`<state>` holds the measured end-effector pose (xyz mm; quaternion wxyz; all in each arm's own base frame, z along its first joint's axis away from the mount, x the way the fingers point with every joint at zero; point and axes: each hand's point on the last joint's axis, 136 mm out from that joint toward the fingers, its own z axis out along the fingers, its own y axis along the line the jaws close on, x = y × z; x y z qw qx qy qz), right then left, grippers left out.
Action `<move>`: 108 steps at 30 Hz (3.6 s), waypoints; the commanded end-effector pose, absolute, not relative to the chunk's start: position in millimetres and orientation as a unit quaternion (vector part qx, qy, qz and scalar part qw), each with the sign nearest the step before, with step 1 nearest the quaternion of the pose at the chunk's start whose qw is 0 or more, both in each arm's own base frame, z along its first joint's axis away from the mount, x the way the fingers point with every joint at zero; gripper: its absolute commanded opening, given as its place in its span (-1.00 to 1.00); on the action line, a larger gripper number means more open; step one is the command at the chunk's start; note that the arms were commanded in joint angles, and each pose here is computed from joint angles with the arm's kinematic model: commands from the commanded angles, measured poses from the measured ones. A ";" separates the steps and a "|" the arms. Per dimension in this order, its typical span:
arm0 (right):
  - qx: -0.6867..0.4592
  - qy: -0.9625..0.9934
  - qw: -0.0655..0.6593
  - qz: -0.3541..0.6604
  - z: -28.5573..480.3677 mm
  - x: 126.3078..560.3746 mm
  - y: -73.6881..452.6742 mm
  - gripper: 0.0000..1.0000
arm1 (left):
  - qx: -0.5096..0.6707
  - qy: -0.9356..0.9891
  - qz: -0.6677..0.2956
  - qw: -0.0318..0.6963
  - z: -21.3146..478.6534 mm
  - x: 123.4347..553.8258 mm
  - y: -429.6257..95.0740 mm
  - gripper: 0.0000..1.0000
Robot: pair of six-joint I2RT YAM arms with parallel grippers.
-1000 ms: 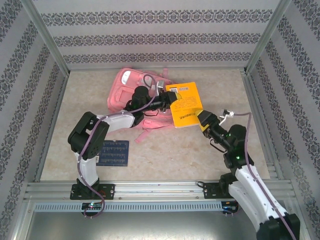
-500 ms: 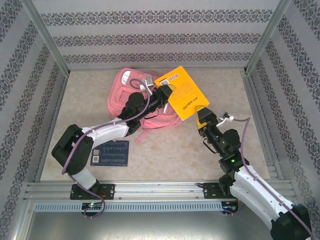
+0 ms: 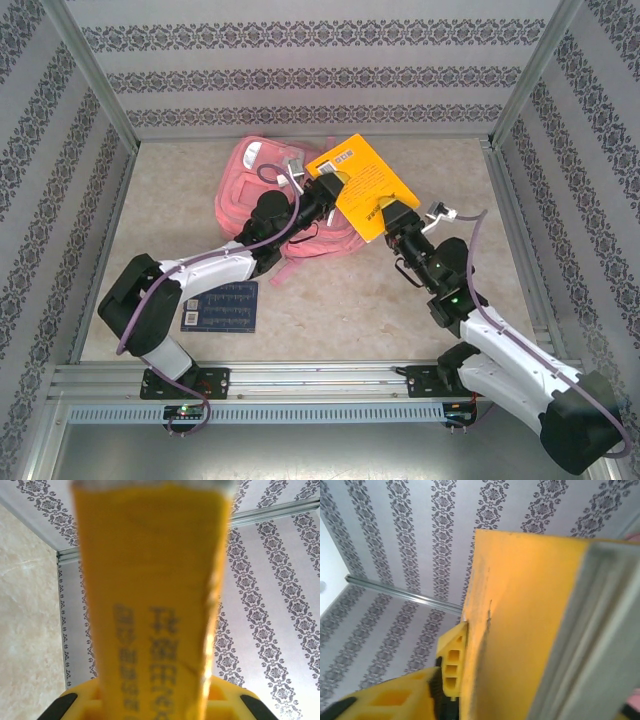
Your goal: Pack the student bag
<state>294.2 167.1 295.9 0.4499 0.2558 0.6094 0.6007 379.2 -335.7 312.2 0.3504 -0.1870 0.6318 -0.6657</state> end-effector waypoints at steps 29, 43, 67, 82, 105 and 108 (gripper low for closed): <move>0.210 0.789 0.488 0.308 204.8 261.7 75.8 -1.00 | 0.103 0.913 -0.262 0.295 197.0 451.4 -337.0 -0.06; 0.202 0.798 0.486 0.293 187.1 255.4 68.4 -1.00 | 0.096 0.939 -0.177 0.280 164.0 482.2 -324.0 -0.06; 0.214 0.794 0.502 0.270 205.1 252.0 52.7 -1.00 | 0.126 0.927 -0.266 0.232 171.6 461.5 -356.1 -1.00; 0.207 0.758 0.537 0.307 259.3 243.9 55.8 -1.00 | 0.214 0.884 -0.319 0.265 300.5 390.5 -334.8 -1.00; 0.332 0.594 0.371 0.632 299.7 286.3 90.6 -1.00 | 0.306 0.888 -0.157 0.304 302.1 326.1 -351.7 0.21; 0.340 0.595 0.363 0.632 290.3 287.7 91.5 -1.00 | 0.331 0.887 -0.118 0.300 293.1 321.3 -361.2 0.26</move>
